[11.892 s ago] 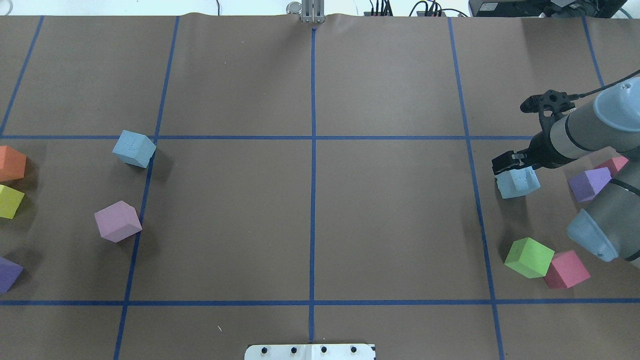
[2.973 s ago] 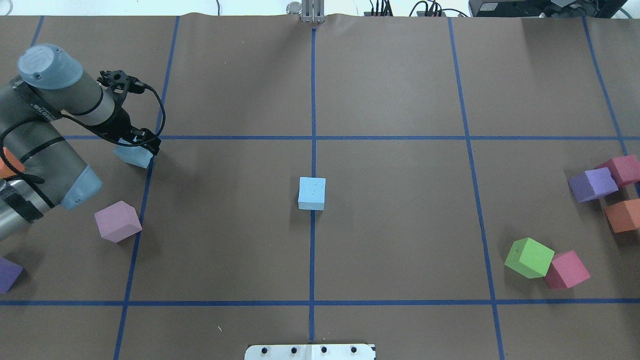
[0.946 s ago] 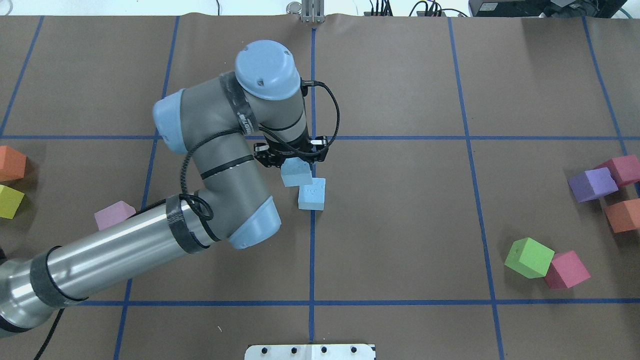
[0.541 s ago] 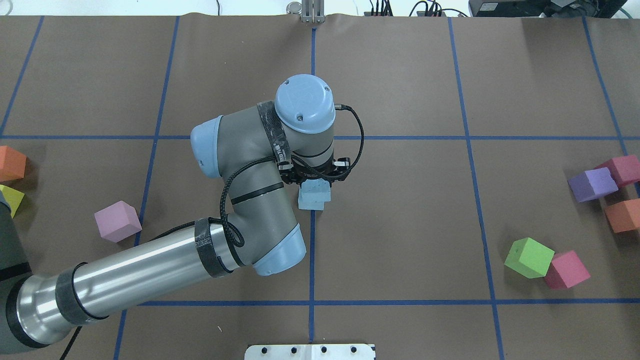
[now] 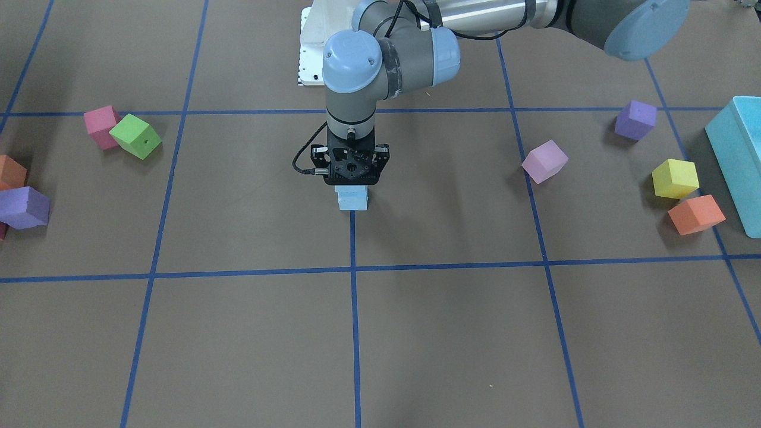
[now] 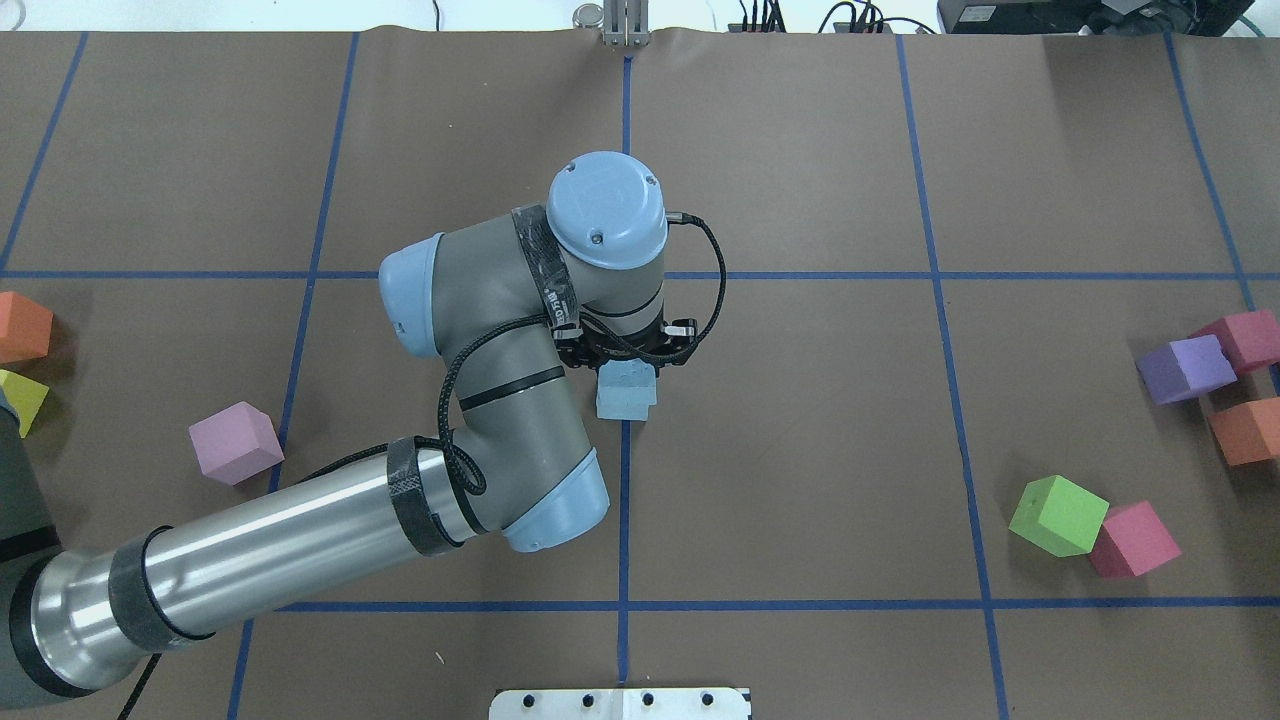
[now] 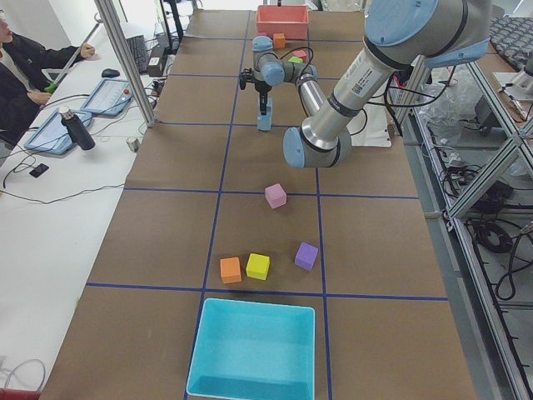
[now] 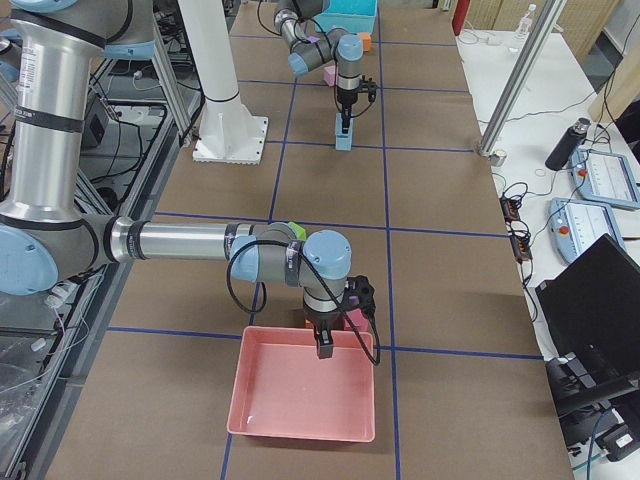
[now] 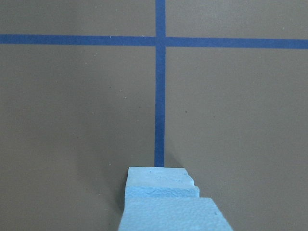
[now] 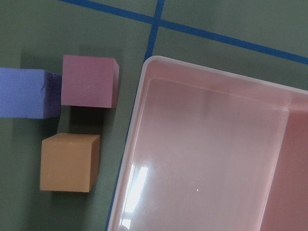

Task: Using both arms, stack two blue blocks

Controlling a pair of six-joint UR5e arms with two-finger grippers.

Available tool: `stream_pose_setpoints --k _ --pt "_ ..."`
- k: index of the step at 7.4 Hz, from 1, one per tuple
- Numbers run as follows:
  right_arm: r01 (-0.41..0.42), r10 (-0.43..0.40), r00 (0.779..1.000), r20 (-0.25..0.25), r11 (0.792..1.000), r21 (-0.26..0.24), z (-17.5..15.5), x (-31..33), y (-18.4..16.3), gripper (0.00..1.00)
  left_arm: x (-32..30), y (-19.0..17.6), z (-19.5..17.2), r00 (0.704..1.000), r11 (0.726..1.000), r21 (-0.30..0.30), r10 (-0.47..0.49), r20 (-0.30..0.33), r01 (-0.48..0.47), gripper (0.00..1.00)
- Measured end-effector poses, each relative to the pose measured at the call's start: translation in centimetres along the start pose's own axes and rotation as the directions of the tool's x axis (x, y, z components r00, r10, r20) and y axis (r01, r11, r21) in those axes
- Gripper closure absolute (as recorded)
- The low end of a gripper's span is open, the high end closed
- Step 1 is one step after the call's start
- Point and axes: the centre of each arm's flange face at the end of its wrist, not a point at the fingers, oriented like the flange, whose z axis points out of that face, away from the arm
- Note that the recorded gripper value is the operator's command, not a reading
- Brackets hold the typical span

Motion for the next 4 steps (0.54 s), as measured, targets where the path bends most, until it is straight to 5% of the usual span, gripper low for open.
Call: stream_pose_setpoints --k 4 --pt "0.001 -0.001 1.0 0.0 1.0 0.0 -0.01 -0.01 0.02 0.0 -0.43 -0.14 0.53 1.0 1.0 -0.004 -0.001 0.004 0.001 0.94"
